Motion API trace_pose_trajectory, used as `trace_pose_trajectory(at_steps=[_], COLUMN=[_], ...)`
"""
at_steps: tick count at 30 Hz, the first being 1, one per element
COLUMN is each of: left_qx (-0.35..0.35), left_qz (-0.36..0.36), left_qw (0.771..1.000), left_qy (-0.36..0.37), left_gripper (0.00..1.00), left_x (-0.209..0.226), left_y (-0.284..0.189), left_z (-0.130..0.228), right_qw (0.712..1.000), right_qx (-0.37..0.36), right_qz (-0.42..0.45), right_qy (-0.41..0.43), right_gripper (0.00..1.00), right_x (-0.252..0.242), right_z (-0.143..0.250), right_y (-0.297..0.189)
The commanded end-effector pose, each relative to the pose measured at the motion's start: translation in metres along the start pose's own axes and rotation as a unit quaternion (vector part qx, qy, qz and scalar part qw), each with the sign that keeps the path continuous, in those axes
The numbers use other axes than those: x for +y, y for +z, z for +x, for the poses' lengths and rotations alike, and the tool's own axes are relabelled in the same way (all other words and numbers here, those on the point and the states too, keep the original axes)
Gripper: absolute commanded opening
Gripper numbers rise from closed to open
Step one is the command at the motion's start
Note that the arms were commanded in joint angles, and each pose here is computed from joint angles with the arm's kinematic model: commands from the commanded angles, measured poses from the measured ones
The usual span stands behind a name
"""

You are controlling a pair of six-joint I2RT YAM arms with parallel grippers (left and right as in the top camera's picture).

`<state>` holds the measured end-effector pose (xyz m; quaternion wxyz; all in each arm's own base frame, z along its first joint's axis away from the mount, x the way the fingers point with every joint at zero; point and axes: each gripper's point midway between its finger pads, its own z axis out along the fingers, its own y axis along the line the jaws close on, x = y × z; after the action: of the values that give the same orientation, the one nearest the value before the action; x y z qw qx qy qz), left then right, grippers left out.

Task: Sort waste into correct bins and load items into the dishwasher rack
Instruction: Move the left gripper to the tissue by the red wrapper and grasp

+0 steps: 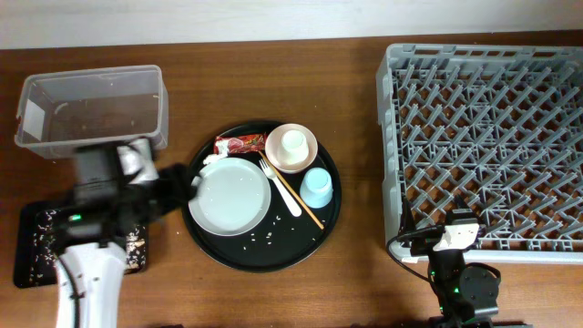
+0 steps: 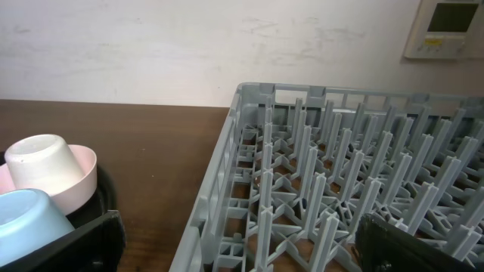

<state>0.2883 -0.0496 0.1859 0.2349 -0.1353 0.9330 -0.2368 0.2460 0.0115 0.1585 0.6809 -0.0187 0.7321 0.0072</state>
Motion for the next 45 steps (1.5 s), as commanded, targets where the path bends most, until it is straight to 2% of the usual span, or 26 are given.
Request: trace_pose_trajectory(at_steps=[1,5,10,13,19,23,32,36,45], left_qx=[0.003,-0.003,-0.023,-0.035,-0.039,-0.05,-0.003,0.004,0.006], left_qz=[-0.018,-0.108,-0.16,-0.195,-0.195,-0.214,-0.226,-0.229,-0.23], left_qw=[0.995,0.983,0.961,0.953,0.948,0.944,0.946,0.946,0.947], left_qy=[0.095,0.146,0.223,0.229,0.248,0.246,0.23,0.23,0.225], left_gripper=[0.78,0.83,0.87,0.87,0.85,0.84,0.81,0.77,0.42], left_x=[-0.035,-0.045,-0.04,-0.028,-0.022,-0.013,0.01,0.014,0.015], left_y=[0.003,0.008,0.045,0.068,0.124,0.141,0.181,0.186,0.186], left_z=[0.002,-0.017,-0.058,-0.074,-0.091,-0.099,-0.081,-0.077,-0.076], right_qw=[1.0,1.0,1.0,1.0,1.0,1.0,1.0,1.0,1.0], right_qx=[0.003,0.003,0.003,0.003,0.003,0.003,0.003,0.003,0.003], right_qz=[0.003,0.003,0.003,0.003,0.003,0.003,0.003,0.003,0.003], right_qy=[-0.003,-0.003,-0.003,-0.003,-0.003,-0.003,-0.003,-0.003,-0.003], right_gripper=[0.99,0.99,0.99,0.99,0.99,0.99,0.99,0.99,0.99], right_x=[-0.001,-0.001,-0.002,-0.001,-0.001,-0.001,-0.001,-0.002,-0.002], right_z=[0.003,0.003,0.003,0.003,0.003,0.003,0.003,0.003,0.003], right_y=[0.0,0.0,0.0,0.0,0.0,0.0,0.0,0.0,0.0])
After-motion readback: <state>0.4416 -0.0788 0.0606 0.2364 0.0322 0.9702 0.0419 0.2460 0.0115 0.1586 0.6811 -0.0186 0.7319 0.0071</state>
